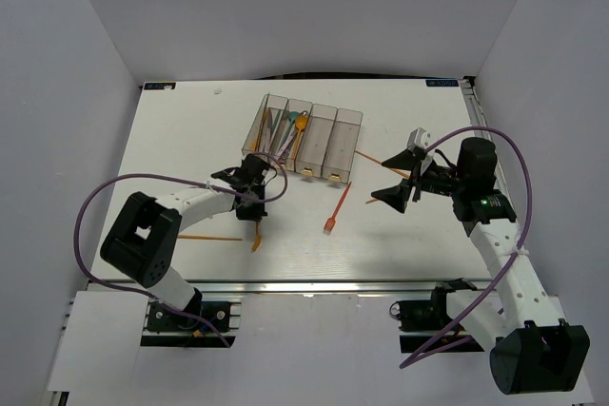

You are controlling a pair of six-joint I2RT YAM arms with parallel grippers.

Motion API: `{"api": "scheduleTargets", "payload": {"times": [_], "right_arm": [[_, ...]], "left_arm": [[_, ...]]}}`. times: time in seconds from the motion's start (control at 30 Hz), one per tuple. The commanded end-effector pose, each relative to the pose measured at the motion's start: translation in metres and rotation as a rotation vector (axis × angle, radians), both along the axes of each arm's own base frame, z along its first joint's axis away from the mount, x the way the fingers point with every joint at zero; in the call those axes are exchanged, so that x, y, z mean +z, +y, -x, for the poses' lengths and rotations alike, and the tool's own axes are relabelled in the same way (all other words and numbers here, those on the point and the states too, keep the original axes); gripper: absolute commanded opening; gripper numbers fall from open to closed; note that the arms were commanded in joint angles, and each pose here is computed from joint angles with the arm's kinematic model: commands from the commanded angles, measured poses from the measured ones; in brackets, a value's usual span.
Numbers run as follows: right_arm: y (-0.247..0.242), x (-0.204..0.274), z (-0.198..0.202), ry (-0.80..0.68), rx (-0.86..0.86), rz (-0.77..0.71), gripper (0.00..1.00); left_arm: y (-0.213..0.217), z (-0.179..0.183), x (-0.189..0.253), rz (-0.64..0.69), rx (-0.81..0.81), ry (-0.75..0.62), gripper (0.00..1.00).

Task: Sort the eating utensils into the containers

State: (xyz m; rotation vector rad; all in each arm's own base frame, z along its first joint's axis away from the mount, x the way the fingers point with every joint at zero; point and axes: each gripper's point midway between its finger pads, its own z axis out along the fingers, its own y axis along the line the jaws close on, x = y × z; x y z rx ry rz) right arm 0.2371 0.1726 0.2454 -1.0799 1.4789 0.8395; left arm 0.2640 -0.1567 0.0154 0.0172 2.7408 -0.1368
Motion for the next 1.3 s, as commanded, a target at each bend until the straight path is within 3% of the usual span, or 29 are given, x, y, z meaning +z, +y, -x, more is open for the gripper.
{"api": "scheduleTargets", "payload": {"times": [0.0,0.13,0.3,0.5,0.53,0.6,0.63,0.67,0.73,0.77,0.83,0.87,1.0,1.17,1.2,1.27], "right_arm": [[-0.001,0.01,-0.001,-0.044,-0.007,-0.006,0.89],[-0.002,0.009,-0.003,-0.043,-0.014,-0.003,0.89],[-0.003,0.01,-0.003,-0.048,-0.014,-0.001,0.89],[-0.003,0.006,-0.003,-0.047,-0.007,0.008,0.89],[-0.004,0.006,-0.003,-0.055,-0.006,0.011,0.89],[-0.005,0.005,-0.003,-0.054,-0.006,0.011,0.89],[-0.006,0.006,-0.003,-0.057,-0.005,0.009,0.89],[-0.007,0.006,-0.003,-0.055,-0.006,0.008,0.89],[-0.009,0.006,-0.003,-0.059,-0.012,0.006,0.89],[-0.01,0.006,-0.003,-0.058,-0.014,0.005,0.89],[-0.01,0.007,-0.003,-0.061,-0.012,0.003,0.89],[-0.01,0.007,-0.003,-0.062,-0.012,0.003,0.89],[-0.01,0.005,-0.004,-0.055,-0.014,0.004,0.89],[-0.01,0.004,-0.005,-0.053,-0.015,0.005,0.89],[-0.011,0.004,-0.006,-0.052,-0.016,0.006,0.89],[-0.011,0.004,-0.006,-0.053,-0.019,0.006,0.89]], "left_arm": [[-0.004,0.009,0.001,-0.004,-0.017,0.024,0.0],[-0.018,0.001,0.034,0.074,-0.031,-0.061,0.0],[-0.045,-0.021,0.112,0.22,-0.13,-0.248,0.0],[-0.094,-0.084,0.193,0.271,-0.34,-0.455,0.0],[-0.105,-0.097,0.176,0.26,-0.363,-0.417,0.0],[-0.123,-0.126,0.198,0.259,-0.403,-0.482,0.0],[-0.131,-0.141,0.175,0.239,-0.41,-0.442,0.0],[-0.14,-0.159,0.194,0.238,-0.43,-0.499,0.0],[-0.151,-0.181,0.172,0.214,-0.43,-0.477,0.0],[-0.16,-0.195,0.187,0.219,-0.44,-0.525,0.0],[-0.168,-0.213,0.166,0.195,-0.438,-0.51,0.0],[-0.172,-0.224,0.177,0.199,-0.432,-0.546,0.0],[-0.174,-0.255,0.162,0.123,-0.406,-0.579,0.0],[-0.176,-0.265,0.138,0.097,-0.408,-0.557,0.0],[-0.176,-0.266,0.134,0.09,-0.403,-0.55,0.03],[-0.172,-0.265,0.125,0.077,-0.389,-0.535,0.2]]}}
